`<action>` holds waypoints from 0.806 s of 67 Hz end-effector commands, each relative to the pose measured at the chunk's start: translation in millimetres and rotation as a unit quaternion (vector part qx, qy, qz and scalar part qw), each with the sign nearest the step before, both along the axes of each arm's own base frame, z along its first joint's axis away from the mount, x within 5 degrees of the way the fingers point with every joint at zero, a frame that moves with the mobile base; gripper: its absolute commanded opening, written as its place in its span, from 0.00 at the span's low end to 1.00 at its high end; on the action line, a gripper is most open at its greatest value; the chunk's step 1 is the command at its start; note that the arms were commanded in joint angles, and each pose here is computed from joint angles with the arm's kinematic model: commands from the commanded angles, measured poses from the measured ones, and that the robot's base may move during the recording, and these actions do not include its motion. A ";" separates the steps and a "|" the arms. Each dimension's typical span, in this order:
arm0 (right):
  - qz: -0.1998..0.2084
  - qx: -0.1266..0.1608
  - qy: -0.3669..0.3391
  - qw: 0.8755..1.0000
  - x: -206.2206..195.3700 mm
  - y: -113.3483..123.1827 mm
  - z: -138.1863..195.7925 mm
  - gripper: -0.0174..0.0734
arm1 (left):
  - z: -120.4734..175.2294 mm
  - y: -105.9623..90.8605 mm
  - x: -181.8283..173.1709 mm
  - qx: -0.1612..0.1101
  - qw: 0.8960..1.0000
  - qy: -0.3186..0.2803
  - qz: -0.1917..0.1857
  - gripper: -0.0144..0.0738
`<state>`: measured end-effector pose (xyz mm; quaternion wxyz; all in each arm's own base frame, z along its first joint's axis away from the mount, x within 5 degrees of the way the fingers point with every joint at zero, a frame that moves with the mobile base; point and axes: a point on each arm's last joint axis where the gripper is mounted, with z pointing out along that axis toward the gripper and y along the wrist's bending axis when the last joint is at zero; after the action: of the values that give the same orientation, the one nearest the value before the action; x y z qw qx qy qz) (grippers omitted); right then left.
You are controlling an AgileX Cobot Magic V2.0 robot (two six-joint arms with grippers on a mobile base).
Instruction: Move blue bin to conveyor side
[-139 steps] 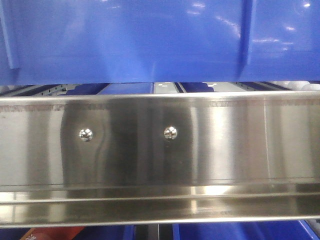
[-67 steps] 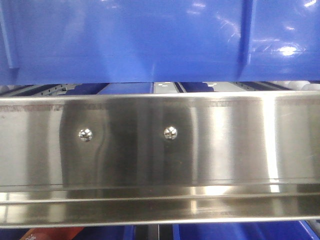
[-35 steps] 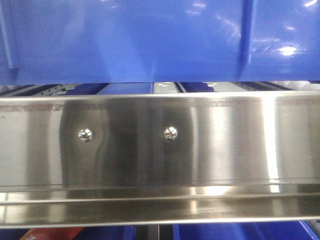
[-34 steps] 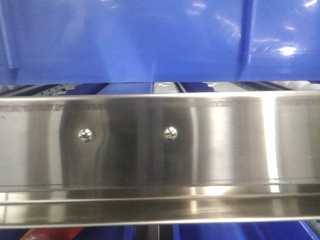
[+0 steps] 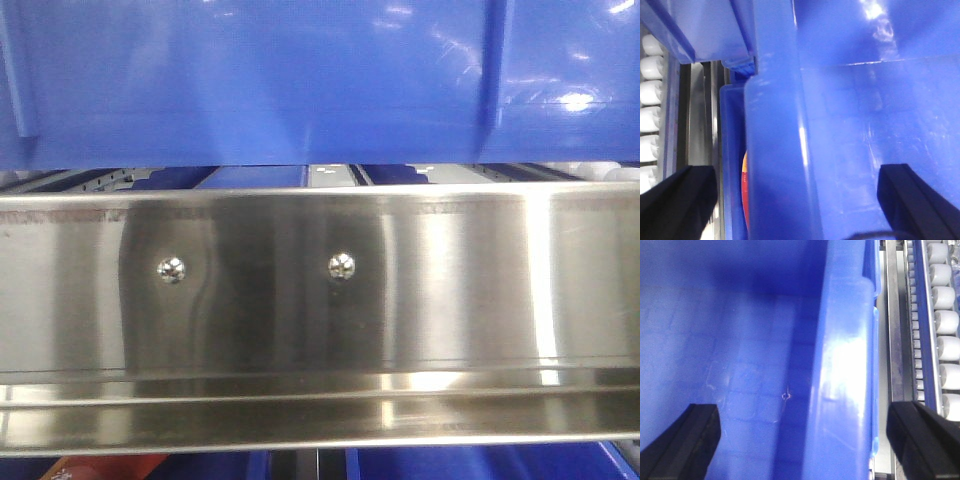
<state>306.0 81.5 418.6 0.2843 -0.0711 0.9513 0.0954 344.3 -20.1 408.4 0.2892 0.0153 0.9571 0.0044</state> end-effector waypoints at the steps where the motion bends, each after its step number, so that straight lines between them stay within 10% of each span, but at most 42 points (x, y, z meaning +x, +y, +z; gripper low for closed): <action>1: -0.004 -0.001 -0.012 1.000 0.6 -0.8 3.7 0.81 | 4.4 0.8 -1.5 -0.004 1.000 -0.010 0.000 0.79; 54: -0.004 -0.004 -0.001 1.000 7.1 0.7 -3.6 0.81 | 5.2 3.0 -2.0 0.008 1.000 -0.012 0.002 0.78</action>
<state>313.0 83.1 410.8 0.2726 -0.0698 0.9550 0.0939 344.3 -18.8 408.5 0.2896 0.0160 0.9569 0.0121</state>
